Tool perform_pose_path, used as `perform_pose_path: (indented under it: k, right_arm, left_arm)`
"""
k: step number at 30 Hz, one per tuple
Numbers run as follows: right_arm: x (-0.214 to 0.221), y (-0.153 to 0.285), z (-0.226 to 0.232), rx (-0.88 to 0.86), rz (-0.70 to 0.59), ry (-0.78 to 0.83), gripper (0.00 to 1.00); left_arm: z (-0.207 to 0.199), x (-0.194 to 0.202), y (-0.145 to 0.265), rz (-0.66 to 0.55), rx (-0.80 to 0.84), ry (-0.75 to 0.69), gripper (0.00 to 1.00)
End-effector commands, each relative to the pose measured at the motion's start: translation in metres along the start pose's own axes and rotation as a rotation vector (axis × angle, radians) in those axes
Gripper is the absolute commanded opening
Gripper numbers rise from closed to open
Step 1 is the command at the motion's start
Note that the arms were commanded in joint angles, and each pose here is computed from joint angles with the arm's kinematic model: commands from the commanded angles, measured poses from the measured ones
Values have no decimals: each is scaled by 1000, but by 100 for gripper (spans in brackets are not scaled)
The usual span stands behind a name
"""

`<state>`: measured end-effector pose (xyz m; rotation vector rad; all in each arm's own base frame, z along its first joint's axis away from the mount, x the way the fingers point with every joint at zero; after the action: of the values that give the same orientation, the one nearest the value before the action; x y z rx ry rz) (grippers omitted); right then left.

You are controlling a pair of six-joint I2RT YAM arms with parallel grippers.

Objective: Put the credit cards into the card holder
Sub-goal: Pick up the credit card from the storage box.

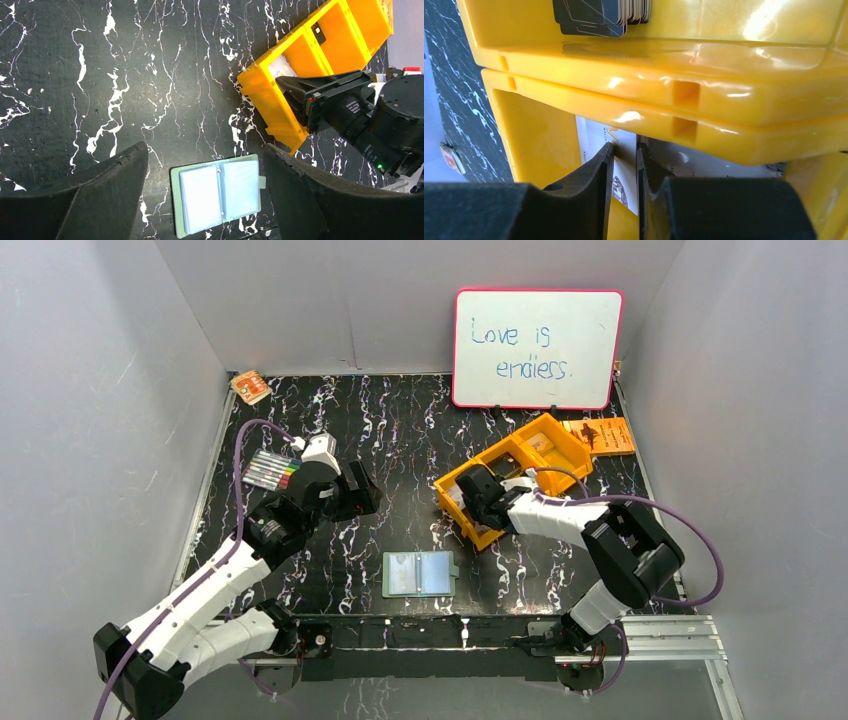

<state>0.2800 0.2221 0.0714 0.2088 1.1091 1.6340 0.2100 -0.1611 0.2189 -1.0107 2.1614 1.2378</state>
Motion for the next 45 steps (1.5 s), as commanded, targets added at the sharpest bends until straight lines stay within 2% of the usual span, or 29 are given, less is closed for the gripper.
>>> perform_pose_path:
  k: [1, 21, 31, 34, 39, 42, 45]
  right_arm:
    - [-10, 2, -14, 22, -38, 15, 25]
    - [-30, 33, -10, -36, -62, 28, 1]
    - [-42, 48, -4, -62, -92, 55, 0]
    - [-55, 68, 11, -117, -118, 74, 0]
    - [-84, 123, 44, -244, -136, 200, 0]
    - [-89, 160, 56, -335, -52, 286, 0]
    - [-89, 193, 63, -407, 84, 351, 0]
  left_arm:
    - [-2, -3, -1, -11, 10, 4, 81]
    - [-3, -3, -4, -15, 11, 13, 78]
    - [-5, -4, -5, -18, 17, 19, 77]
    - [-4, -6, -2, -32, 11, 20, 77]
    - [2, -14, 4, -72, -31, 31, 77]
    - [7, -18, 9, -98, -70, 48, 77]
    - [8, -21, 12, -111, -82, 74, 78]
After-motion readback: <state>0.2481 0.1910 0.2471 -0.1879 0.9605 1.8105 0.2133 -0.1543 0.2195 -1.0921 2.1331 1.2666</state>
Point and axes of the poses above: each gripper's point midway between its finger pads, its own y axis back along the fingers, its own z axis along the line the jaws close on, x = y × z, the point moved 4 cm from there along y, back along the fingers, and after that the axes turned 5 degrees about y, right-handed, at the moved point
